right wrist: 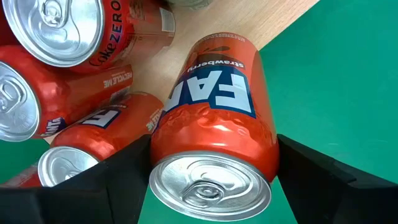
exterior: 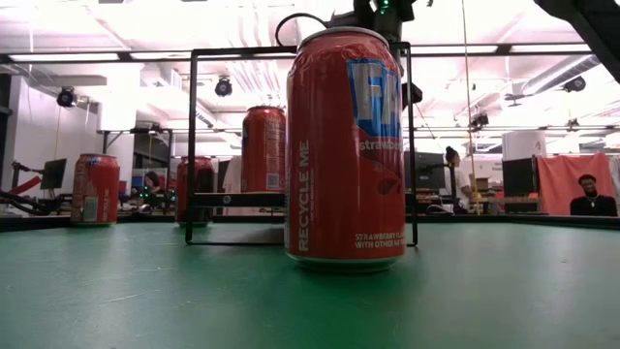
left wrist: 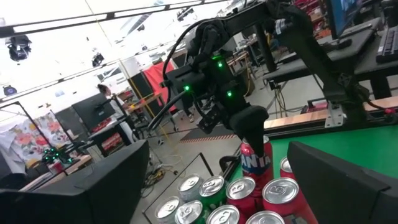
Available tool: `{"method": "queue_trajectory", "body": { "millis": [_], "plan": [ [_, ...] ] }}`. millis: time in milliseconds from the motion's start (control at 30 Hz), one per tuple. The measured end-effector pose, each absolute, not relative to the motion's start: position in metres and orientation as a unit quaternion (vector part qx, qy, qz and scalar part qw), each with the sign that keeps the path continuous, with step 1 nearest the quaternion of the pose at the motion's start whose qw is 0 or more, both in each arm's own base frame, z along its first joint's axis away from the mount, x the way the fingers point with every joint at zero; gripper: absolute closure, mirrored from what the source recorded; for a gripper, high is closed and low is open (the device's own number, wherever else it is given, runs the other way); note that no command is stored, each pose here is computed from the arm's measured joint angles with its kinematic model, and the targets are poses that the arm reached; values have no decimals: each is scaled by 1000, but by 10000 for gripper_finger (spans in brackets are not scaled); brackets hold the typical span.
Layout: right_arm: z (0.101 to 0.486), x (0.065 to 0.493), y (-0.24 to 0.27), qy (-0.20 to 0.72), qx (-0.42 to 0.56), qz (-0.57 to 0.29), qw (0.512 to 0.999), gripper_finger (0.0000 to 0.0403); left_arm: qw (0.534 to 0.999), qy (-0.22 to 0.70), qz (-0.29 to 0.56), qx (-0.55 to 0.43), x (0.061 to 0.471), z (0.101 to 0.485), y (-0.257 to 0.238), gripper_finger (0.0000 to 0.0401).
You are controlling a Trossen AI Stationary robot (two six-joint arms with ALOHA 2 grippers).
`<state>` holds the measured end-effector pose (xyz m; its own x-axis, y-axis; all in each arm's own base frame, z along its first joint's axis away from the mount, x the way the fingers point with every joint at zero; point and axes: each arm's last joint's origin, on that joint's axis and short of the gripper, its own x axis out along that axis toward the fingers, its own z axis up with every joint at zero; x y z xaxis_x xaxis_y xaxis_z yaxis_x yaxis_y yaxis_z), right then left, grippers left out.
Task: Place canned beverage on shelf
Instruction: Put the orange soda can on the shelf and aligned with the other orange soda can
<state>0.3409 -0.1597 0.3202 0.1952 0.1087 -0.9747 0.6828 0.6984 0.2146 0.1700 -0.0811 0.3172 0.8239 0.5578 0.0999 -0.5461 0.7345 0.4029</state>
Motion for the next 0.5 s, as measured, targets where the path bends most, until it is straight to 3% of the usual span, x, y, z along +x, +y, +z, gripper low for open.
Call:
{"method": "queue_trajectory", "body": {
  "millis": [500],
  "plan": [
    [318, 345, -161, 580, 349, -220, 702, 115, 931, 15, 297, 213, 170, 317, -81, 36]
  ]
}}
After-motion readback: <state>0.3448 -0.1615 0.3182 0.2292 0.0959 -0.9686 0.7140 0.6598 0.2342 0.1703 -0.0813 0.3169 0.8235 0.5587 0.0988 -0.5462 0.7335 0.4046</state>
